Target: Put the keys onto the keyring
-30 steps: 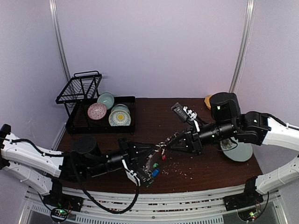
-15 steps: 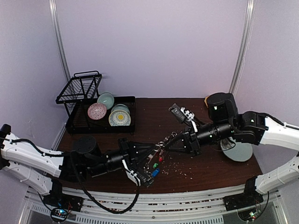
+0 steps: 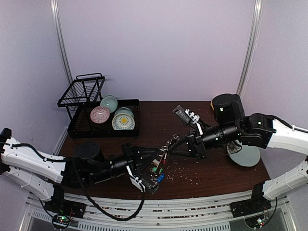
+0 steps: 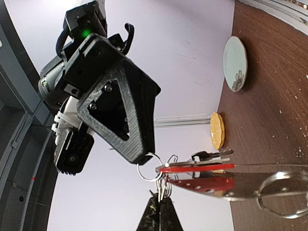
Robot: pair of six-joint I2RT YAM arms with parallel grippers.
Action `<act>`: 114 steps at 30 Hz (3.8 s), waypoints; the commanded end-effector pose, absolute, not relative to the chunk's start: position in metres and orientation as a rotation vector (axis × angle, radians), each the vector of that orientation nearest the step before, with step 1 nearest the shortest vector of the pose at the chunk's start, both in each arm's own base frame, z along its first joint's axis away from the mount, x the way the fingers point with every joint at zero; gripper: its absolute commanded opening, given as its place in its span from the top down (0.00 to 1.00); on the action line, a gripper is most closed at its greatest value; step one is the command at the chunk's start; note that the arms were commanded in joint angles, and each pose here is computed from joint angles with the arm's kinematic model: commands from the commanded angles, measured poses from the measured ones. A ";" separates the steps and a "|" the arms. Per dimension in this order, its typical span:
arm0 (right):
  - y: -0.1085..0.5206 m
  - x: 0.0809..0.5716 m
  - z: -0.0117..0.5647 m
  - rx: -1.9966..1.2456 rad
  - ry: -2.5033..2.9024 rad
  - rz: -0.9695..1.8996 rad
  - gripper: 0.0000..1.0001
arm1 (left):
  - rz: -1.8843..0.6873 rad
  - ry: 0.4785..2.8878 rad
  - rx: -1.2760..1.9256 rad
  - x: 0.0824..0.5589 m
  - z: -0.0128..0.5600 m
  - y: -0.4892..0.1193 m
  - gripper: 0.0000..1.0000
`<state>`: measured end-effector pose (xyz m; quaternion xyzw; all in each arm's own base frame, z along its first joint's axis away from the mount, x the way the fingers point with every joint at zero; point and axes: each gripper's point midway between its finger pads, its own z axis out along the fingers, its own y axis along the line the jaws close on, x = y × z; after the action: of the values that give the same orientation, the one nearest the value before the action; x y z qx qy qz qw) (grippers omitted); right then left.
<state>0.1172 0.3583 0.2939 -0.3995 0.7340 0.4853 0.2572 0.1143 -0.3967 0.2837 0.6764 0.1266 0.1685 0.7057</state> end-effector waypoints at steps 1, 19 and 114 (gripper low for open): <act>0.360 0.119 0.304 -1.078 1.969 1.328 1.00 | 0.422 0.287 1.410 0.117 0.306 -0.392 1.00; 0.361 0.121 0.298 -1.098 2.005 1.314 1.00 | 0.417 0.253 1.380 0.111 0.313 -0.391 1.00; 0.386 0.108 0.296 -1.057 2.003 1.433 1.00 | 0.623 0.333 1.324 0.131 0.315 -0.383 1.00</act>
<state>0.1099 0.3809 0.2857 -0.3886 0.7422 0.5025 0.2135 0.1198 -0.3883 0.2760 0.6620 0.0955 0.2778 0.6896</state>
